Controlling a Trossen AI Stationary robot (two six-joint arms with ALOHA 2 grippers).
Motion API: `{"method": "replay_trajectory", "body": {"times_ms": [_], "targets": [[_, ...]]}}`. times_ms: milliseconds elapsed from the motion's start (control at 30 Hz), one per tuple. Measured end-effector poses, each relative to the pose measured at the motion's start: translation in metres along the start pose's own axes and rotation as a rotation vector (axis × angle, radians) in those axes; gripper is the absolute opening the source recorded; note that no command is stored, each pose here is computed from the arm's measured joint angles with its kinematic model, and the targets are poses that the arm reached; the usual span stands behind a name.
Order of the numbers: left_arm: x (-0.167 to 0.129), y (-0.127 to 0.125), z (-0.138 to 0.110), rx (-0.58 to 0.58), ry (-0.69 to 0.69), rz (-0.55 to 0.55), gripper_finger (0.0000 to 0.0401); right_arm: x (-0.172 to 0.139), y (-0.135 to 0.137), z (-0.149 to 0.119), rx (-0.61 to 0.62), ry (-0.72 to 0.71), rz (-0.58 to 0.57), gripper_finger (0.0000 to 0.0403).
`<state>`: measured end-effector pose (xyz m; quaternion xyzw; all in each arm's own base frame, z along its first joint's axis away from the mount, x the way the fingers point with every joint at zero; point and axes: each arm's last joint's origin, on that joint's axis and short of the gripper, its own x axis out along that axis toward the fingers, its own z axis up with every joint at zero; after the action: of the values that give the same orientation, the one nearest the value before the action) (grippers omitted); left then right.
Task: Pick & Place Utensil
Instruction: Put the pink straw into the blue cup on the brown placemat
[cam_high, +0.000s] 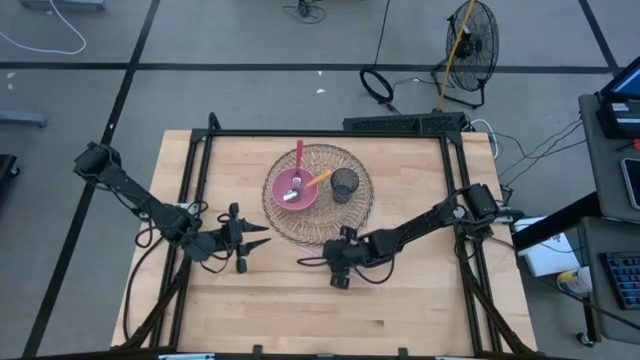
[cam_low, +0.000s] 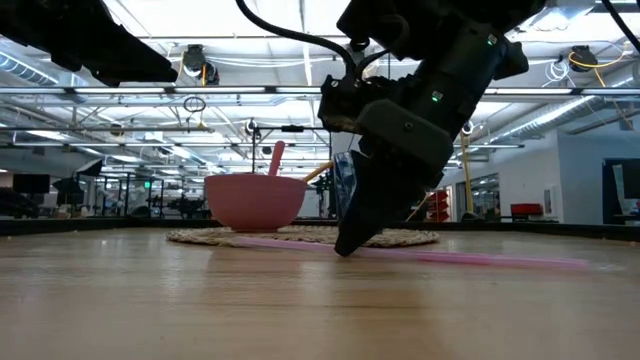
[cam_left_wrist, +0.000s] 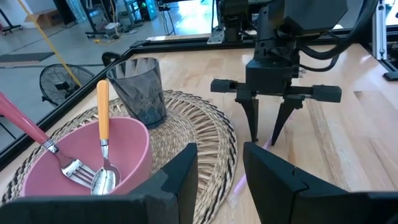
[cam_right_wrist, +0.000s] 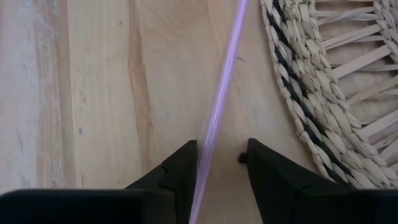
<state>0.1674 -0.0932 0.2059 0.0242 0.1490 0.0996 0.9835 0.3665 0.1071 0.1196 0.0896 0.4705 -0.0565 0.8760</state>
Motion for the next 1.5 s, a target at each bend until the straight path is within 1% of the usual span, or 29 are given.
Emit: {"method": "replay_trajectory", "body": {"times_ms": [300, 533, 733, 1067, 1300, 1500], "targets": [[0.0, 0.0, 0.0, -0.015, 0.001, -0.001, 0.0131, 0.001, 0.001, -0.001, -0.018, 0.012, 0.018, 0.0052], [0.0, 0.0, 0.0, -0.016, 0.001, -0.001, 0.0131, -0.001, 0.001, -0.001, -0.041, 0.016, 0.037, 0.0022], [0.0, 0.0, 0.0, -0.015, 0.001, -0.001, 0.0131, 0.0, 0.001, -0.001, -0.067, 0.018, 0.045, 0.0012], [0.0, 0.0, 0.0, -0.014, 0.002, -0.001, 0.0131, -0.001, 0.002, 0.0, -0.084, 0.008, 0.051, 0.001], [0.0, 0.0, 0.0, -0.014, 0.002, -0.001, 0.0131, -0.012, 0.003, 0.004, -0.11, -0.006, 0.079, 0.001], [0.0, 0.0, 0.0, -0.014, 0.002, -0.001, 0.0131, -0.027, 0.004, 0.014, -0.125, -0.073, 0.091, 0.001]]}}
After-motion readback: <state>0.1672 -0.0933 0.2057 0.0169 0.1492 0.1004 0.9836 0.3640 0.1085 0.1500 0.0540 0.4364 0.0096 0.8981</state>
